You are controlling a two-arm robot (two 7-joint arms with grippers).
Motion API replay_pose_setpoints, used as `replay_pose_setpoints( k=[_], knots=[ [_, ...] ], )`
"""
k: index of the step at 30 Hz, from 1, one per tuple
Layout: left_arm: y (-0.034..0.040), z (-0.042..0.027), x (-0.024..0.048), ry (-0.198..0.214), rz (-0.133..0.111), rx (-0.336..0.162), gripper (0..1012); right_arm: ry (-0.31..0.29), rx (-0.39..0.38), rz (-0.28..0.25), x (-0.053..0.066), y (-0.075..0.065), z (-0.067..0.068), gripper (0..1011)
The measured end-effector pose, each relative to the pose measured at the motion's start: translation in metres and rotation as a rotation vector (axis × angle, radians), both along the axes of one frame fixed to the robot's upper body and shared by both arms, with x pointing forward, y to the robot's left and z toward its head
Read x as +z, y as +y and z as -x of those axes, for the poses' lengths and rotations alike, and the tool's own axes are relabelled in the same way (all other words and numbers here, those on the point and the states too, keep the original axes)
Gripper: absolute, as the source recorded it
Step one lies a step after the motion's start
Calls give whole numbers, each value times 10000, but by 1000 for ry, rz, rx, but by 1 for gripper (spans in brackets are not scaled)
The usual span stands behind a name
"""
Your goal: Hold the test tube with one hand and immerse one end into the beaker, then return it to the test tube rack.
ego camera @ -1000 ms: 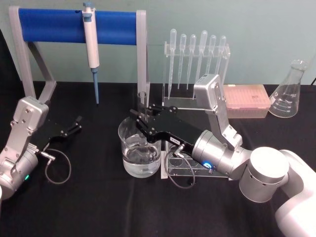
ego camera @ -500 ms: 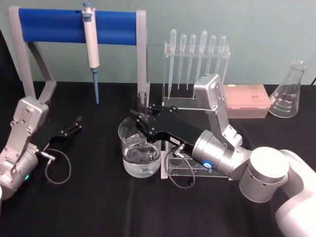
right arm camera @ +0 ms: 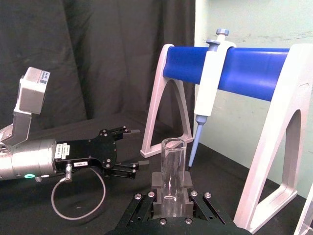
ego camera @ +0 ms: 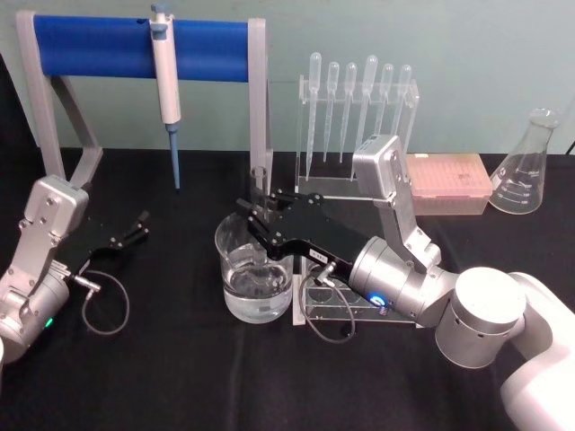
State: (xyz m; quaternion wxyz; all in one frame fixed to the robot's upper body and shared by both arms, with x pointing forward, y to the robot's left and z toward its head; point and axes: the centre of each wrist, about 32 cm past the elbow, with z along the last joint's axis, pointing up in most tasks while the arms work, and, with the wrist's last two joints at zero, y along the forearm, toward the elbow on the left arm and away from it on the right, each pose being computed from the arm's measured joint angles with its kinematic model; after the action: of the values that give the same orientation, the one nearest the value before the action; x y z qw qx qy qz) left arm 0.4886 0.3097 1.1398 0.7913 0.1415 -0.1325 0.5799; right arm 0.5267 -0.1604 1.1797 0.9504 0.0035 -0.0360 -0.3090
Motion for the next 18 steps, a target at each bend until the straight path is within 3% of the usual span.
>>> replay_pose_setpoints(
  k=[18],
  knots=[
    [0, 0, 0, 0, 0, 0, 1000, 0, 0, 0, 0, 0, 0, 227]
  ],
)
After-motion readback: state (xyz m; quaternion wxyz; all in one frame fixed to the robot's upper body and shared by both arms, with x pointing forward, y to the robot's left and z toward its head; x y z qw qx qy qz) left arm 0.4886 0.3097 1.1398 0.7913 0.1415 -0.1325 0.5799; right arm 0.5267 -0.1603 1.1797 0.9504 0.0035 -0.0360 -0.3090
